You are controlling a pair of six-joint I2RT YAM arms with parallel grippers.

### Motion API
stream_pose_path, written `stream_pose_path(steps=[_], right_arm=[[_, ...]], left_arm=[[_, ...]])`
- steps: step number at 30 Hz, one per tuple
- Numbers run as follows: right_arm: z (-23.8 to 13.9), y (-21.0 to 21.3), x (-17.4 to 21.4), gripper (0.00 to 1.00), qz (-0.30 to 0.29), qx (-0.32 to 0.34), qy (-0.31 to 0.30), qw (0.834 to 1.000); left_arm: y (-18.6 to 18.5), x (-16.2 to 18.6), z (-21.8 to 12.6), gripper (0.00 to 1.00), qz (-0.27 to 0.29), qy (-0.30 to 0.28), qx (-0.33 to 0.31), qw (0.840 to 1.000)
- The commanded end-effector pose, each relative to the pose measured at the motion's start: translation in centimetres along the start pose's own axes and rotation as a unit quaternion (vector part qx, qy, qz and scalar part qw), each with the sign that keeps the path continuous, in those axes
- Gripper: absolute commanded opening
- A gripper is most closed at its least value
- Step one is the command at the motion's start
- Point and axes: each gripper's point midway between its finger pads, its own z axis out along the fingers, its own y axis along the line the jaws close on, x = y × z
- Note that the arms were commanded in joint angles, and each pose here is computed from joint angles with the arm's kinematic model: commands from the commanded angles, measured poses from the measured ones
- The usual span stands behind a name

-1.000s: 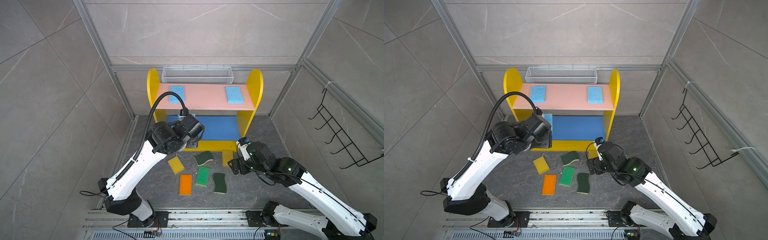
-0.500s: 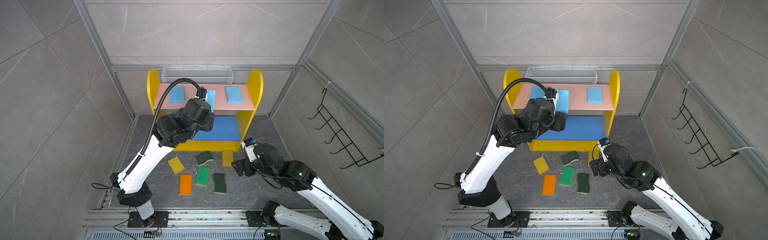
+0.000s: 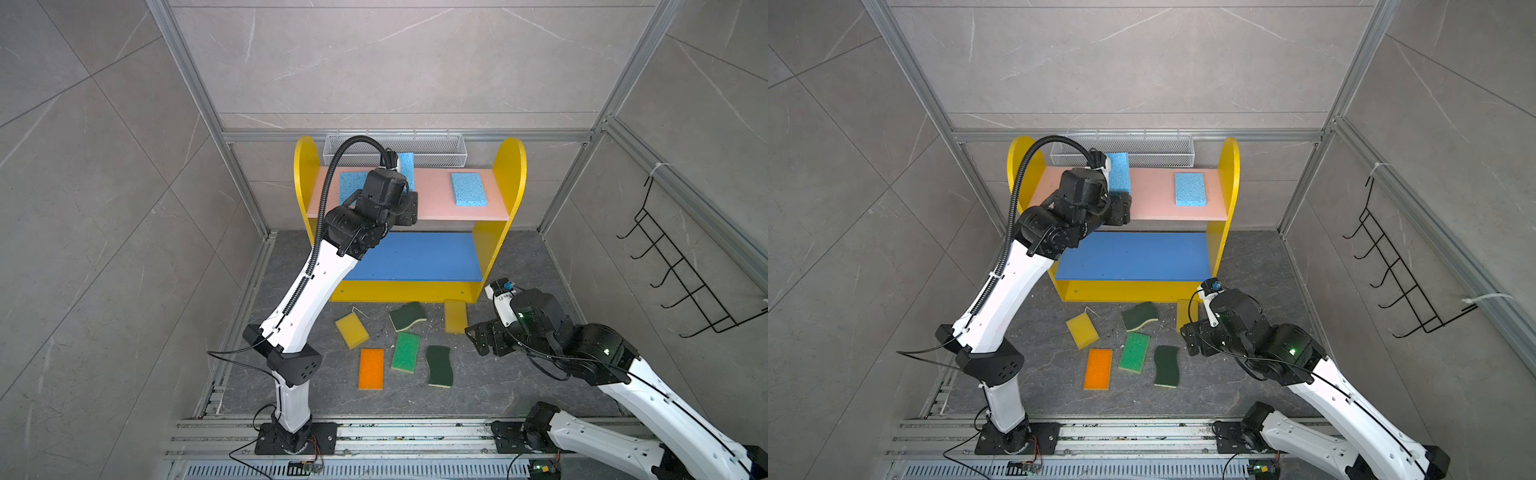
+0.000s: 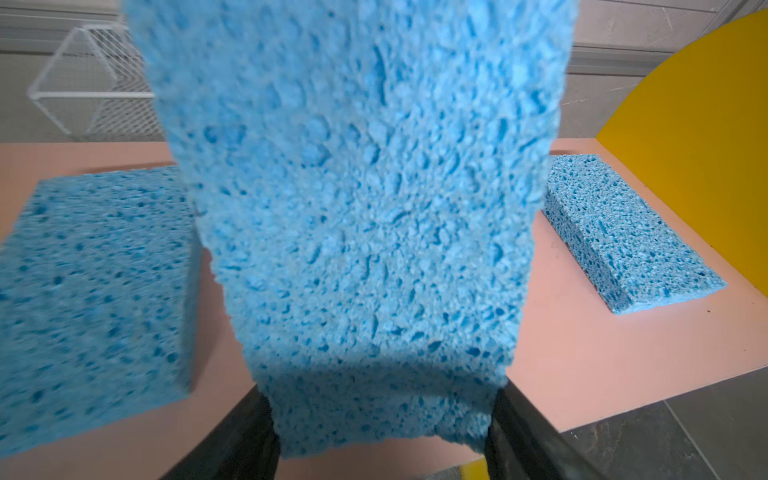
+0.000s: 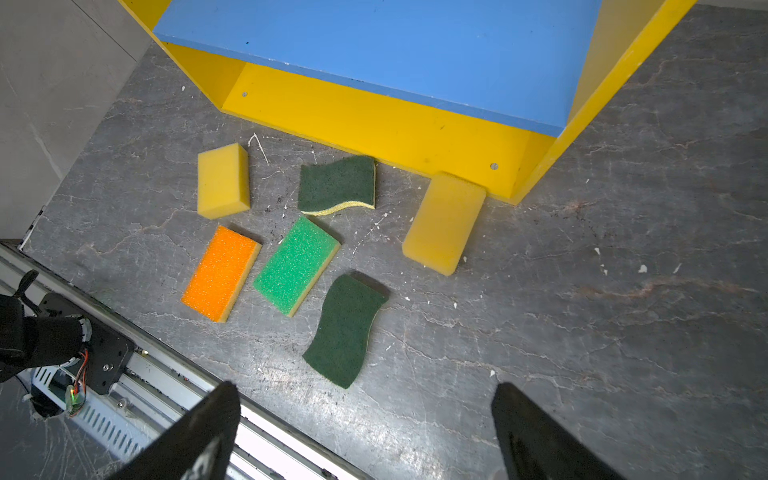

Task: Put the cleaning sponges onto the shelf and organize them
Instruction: 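Carry the light blue sponge up to the pink upper shelf with the left gripper, then lower the light blue sponge onto the pink shelf and open the left gripper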

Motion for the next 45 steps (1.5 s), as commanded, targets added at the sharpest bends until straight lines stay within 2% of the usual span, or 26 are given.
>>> stream_pose_path(steps=[1, 13, 25, 38, 45], right_arm=[[0.4, 0.1, 0.7, 0.96, 0.002, -0.001, 0.015, 1.0], [0.7, 0.1, 0.9, 0.96, -0.006, 0.0, 0.019, 1.0], [0.2, -0.4, 1.1, 0.97, -0.004, 0.005, 0.01, 1.0], [-0.1, -0.8, 1.4, 0.97, -0.001, 0.01, 0.004, 1.0], [-1.0, -0.5, 0.2, 0.95, -0.008, 0.006, -0.01, 1.0]], left_arm=[[-1.8, -2.4, -0.2, 0.72, -0.028, -0.037, 0.042, 0.998], [-1.7, -0.7, 1.5, 0.72, -0.047, -0.013, 0.022, 0.999], [-1.6, 0.0, 2.2, 0.81, -0.038, -0.009, -0.002, 0.999], [-2.1, 0.2, 2.5, 0.83, -0.052, -0.007, 0.005, 0.999], [-2.7, 0.3, 1.7, 0.83, -0.059, -0.009, 0.014, 0.998]])
